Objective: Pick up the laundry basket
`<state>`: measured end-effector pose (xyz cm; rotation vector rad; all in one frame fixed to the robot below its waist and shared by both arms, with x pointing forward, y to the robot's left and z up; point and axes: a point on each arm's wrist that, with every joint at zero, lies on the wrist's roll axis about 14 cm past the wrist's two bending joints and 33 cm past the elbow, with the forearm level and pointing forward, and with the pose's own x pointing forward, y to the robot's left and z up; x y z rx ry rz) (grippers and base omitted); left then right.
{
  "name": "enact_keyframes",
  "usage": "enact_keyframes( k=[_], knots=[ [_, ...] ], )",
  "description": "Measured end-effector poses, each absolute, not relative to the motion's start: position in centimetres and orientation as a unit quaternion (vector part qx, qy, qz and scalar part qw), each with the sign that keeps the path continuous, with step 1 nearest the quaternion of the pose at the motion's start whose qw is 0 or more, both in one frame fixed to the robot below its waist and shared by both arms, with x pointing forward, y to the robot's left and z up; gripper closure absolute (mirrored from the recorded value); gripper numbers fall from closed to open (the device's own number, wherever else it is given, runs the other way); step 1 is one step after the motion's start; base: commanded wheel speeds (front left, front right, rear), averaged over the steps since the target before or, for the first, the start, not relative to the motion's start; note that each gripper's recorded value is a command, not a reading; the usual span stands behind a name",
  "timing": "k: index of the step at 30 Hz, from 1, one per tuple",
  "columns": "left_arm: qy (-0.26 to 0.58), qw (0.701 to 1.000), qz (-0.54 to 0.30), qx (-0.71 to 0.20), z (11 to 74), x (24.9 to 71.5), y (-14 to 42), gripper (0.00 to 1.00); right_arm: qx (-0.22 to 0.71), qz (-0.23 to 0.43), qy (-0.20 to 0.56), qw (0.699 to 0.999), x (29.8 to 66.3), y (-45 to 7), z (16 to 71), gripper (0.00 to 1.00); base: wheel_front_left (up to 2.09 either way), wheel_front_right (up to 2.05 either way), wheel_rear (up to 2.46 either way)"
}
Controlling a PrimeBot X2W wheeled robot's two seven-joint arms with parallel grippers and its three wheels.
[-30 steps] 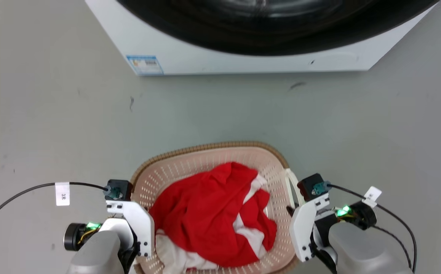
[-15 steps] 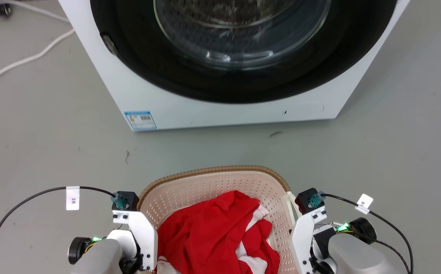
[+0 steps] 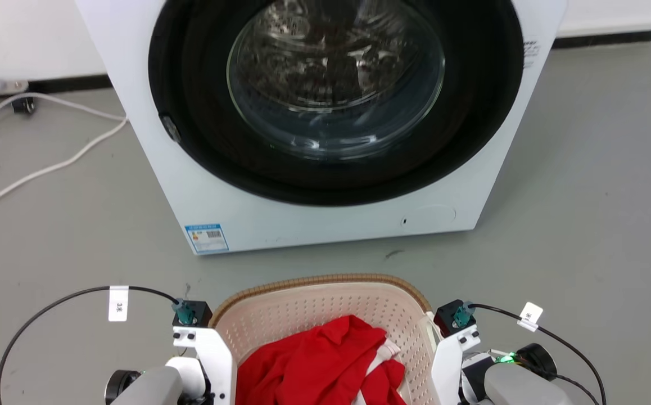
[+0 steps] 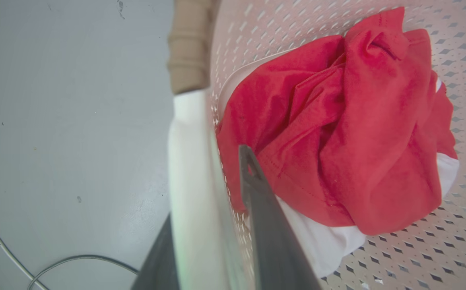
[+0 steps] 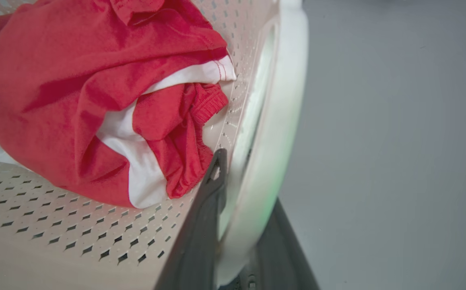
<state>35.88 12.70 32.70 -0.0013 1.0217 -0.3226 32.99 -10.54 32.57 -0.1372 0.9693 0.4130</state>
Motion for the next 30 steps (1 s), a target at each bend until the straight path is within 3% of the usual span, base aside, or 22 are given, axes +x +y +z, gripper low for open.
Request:
enact_keyframes(
  k=[30],
  knots=[
    [0.499,0.853,-0.15,-0.023,34.0,33.8,12.6,1.0,-0.086,0.198,0.46,0.861,32.4,-10.8,34.4,1.0,0.0,0.0,0.0]
  ],
)
